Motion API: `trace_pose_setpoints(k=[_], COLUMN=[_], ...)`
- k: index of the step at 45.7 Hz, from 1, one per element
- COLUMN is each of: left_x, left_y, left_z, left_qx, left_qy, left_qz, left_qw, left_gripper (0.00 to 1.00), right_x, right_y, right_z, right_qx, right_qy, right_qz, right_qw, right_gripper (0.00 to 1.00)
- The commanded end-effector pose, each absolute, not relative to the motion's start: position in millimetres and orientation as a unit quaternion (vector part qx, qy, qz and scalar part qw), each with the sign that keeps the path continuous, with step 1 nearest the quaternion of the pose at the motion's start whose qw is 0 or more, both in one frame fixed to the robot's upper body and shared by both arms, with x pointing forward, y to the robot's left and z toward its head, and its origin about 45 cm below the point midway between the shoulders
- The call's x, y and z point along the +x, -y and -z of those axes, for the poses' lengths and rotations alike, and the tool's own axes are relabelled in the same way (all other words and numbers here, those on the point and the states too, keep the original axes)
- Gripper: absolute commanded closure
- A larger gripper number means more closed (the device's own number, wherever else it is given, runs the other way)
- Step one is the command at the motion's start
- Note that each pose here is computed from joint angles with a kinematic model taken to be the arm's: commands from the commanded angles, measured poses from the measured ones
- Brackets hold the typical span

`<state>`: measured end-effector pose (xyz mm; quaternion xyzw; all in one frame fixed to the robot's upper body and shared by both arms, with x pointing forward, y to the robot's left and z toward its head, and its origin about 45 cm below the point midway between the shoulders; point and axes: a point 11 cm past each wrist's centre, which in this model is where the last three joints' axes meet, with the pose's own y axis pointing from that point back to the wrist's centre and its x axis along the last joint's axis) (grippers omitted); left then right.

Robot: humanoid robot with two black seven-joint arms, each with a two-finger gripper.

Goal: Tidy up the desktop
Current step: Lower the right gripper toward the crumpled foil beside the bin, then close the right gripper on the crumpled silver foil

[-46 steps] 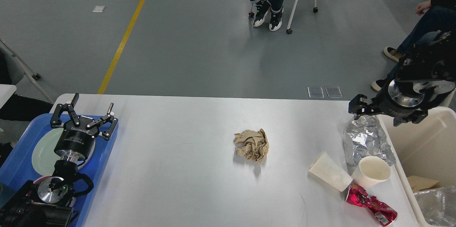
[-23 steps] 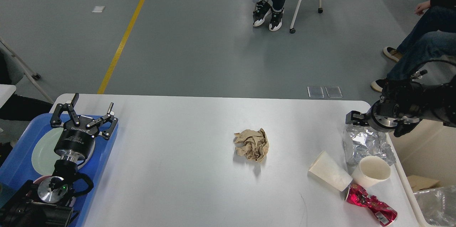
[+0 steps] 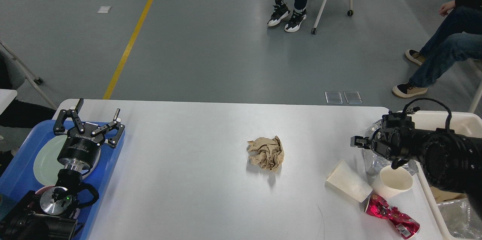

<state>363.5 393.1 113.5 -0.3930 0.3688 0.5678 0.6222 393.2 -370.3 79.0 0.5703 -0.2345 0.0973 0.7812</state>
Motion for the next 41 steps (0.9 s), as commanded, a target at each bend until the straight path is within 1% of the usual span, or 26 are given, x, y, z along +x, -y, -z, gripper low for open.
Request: trace_pose_setpoints(k=[1, 6, 14, 15, 18, 22, 26, 27, 32, 38, 41], left_x=[364, 364, 364, 364, 364, 364, 364, 364, 364, 364, 364], left_y=[-393, -393, -393, -393, -393, -393, -393, -393, -393, -393, -393], left_z=[-114, -114, -114, -114, -114, -114, -114, -114, -114, -114, -114], left_qx=[-0.393, -0.393, -0.393, -0.393, -0.393, -0.393, -0.393, -0.393, -0.393, -0.393, -0.393], left_qy=[-0.369, -0.369, -0.369, -0.369, -0.369, -0.369, -0.369, -0.369, -0.369, -0.369, -0.369], left_qz=[-0.568, -0.567, -0.568, -0.568, -0.568, -0.568, -0.568, -0.568, -0.568, -0.568, -0.568], left_qw=[0.622, 0.623, 0.622, 0.622, 0.622, 0.622, 0.622, 0.622, 0.622, 0.622, 0.622], left_gripper=[0.04, 0.04, 0.04, 0.04, 0.04, 0.04, 0.04, 0.04, 0.04, 0.04, 0.04], right_x=[391, 388, 384, 384, 384, 383, 382, 382, 382, 381, 380], right_y=[372, 376, 366, 366, 364, 365, 366, 365, 365, 365, 365], right_z=[-75, -70, -56, -56, -55, -54, -53, -53, -53, -52, -50], right_qx=[0.566, 0.563, 0.567, 0.567, 0.568, 0.568, 0.568, 0.568, 0.569, 0.569, 0.570], right_qy=[0.242, 0.245, 0.240, 0.241, 0.241, 0.240, 0.242, 0.243, 0.244, 0.244, 0.242], right_qz=[-0.106, -0.107, -0.114, -0.115, -0.115, -0.115, -0.114, -0.113, -0.111, -0.111, -0.110], right_qw=[0.781, 0.782, 0.780, 0.779, 0.778, 0.779, 0.778, 0.778, 0.777, 0.778, 0.778], right_gripper=[0.02, 0.02, 0.02, 0.03, 0.09, 0.11, 0.23, 0.29, 0.47, 0.63, 0.65])
